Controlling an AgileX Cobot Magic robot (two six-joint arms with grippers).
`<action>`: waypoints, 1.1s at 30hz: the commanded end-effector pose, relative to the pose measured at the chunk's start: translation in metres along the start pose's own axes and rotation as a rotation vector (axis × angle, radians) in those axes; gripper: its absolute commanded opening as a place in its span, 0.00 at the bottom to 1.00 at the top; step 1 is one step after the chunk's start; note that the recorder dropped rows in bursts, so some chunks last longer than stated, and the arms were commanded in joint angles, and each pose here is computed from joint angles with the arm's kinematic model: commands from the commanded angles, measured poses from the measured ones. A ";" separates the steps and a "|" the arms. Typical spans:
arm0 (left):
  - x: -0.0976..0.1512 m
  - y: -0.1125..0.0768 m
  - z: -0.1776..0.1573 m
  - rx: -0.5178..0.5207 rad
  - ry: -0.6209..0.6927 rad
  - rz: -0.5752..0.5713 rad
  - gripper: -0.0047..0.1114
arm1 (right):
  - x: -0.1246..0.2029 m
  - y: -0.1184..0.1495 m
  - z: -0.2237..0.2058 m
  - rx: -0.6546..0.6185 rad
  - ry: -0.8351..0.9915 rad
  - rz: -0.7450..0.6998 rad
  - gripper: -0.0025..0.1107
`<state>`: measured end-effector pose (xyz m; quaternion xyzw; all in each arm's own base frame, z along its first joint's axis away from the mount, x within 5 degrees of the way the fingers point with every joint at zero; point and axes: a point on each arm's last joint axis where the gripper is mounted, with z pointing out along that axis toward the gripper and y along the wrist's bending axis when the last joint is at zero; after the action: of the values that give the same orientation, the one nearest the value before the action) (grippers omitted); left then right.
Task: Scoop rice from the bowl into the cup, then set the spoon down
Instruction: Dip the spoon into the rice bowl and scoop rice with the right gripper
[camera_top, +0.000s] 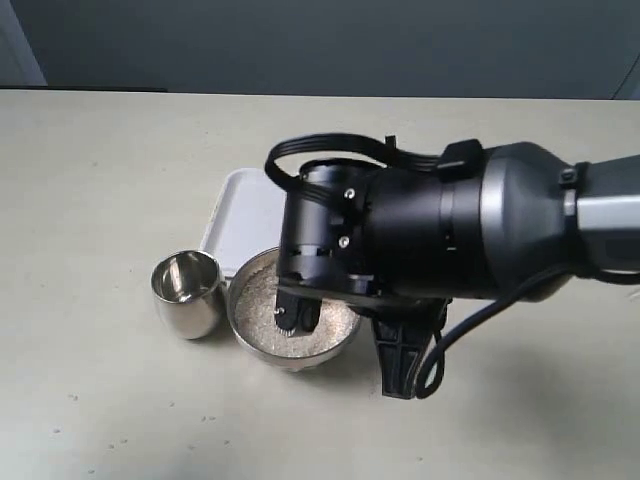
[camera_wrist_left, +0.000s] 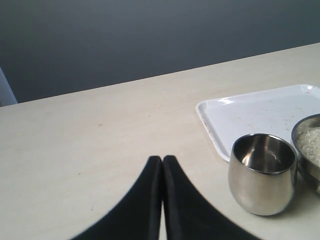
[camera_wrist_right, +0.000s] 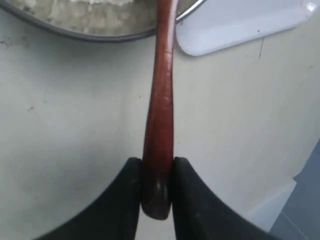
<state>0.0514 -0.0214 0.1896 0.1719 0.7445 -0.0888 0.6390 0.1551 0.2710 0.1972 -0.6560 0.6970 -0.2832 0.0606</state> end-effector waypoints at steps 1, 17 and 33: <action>-0.002 0.000 -0.001 0.001 -0.019 0.000 0.04 | -0.006 0.008 0.005 0.008 0.017 -0.029 0.02; -0.002 0.000 -0.001 0.001 -0.019 0.000 0.04 | -0.007 0.020 -0.004 -0.058 -0.011 -0.065 0.02; -0.002 0.000 -0.001 0.001 -0.019 0.000 0.04 | -0.001 0.015 -0.002 -0.151 -0.007 0.049 0.02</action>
<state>0.0514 -0.0214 0.1896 0.1719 0.7445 -0.0888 0.6390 0.1349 0.2773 0.1900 -0.6626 0.7098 -0.2377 0.0269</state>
